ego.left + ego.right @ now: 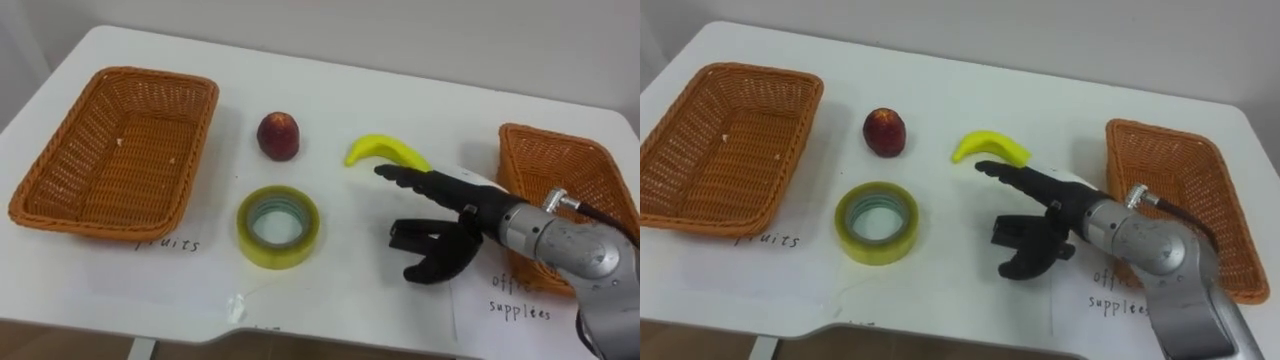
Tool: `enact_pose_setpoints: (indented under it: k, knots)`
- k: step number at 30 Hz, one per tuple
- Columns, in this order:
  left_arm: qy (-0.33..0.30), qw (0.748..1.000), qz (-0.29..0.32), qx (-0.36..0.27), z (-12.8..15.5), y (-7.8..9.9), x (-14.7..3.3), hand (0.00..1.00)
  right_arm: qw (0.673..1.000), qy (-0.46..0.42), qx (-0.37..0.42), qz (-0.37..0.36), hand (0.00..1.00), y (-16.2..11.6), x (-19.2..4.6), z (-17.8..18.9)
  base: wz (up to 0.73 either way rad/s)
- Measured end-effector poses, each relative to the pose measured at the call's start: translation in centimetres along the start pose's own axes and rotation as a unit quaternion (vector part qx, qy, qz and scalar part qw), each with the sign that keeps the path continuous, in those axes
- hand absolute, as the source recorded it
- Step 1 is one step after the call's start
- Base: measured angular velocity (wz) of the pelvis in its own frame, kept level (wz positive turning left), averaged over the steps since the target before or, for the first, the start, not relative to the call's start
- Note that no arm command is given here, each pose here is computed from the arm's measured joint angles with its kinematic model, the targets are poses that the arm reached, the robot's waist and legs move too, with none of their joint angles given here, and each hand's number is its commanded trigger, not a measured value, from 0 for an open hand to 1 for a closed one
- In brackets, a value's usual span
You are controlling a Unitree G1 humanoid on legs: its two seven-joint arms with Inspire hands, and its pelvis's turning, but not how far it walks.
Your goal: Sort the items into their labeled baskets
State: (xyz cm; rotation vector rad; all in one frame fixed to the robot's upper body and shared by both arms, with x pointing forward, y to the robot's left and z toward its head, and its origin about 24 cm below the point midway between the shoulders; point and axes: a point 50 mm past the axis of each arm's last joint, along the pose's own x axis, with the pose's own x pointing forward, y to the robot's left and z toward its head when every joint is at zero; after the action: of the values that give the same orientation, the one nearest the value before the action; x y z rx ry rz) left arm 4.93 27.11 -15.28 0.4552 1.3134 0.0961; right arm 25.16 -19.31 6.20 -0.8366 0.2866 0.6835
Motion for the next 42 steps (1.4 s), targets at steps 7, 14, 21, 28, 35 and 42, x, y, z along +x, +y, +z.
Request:
enact_pose_setpoints:
  k: [7, 14, 21, 28, 35, 42]
  knots:
    - [-0.004, 1.000, -0.006, -0.001, 0.7, 0.1, 0.1, 0.00, 0.999, 0.042, -0.018, 0.002, 0.00, 0.3, 0.1, -0.6, 0.03]
    - [-0.006, 1.000, -0.007, -0.002, 0.8, 0.0, 0.1, 0.00, 0.997, 0.064, -0.033, 0.008, 0.00, 0.4, 0.1, -0.8, 0.00]
    - [-0.007, 1.000, -0.010, -0.004, 0.9, -0.3, 0.1, 0.00, 0.996, 0.081, -0.048, 0.006, 0.00, 0.2, 0.0, -1.0, 0.00]
    - [-0.008, 1.000, -0.011, -0.006, 1.0, -0.5, 0.1, 0.00, 0.993, 0.101, -0.059, 0.000, 0.00, 0.1, -0.1, -1.2, 0.00]
    - [-0.010, 1.000, -0.010, -0.007, 1.1, -0.5, 0.1, 0.00, 0.993, 0.104, -0.063, -0.001, 0.00, 0.0, -0.1, -1.3, 0.00]
    - [-0.010, 1.000, -0.009, -0.011, 1.1, -0.5, 0.1, 0.00, 0.993, 0.104, -0.063, -0.003, 0.00, 0.0, -0.1, -1.2, 0.00]
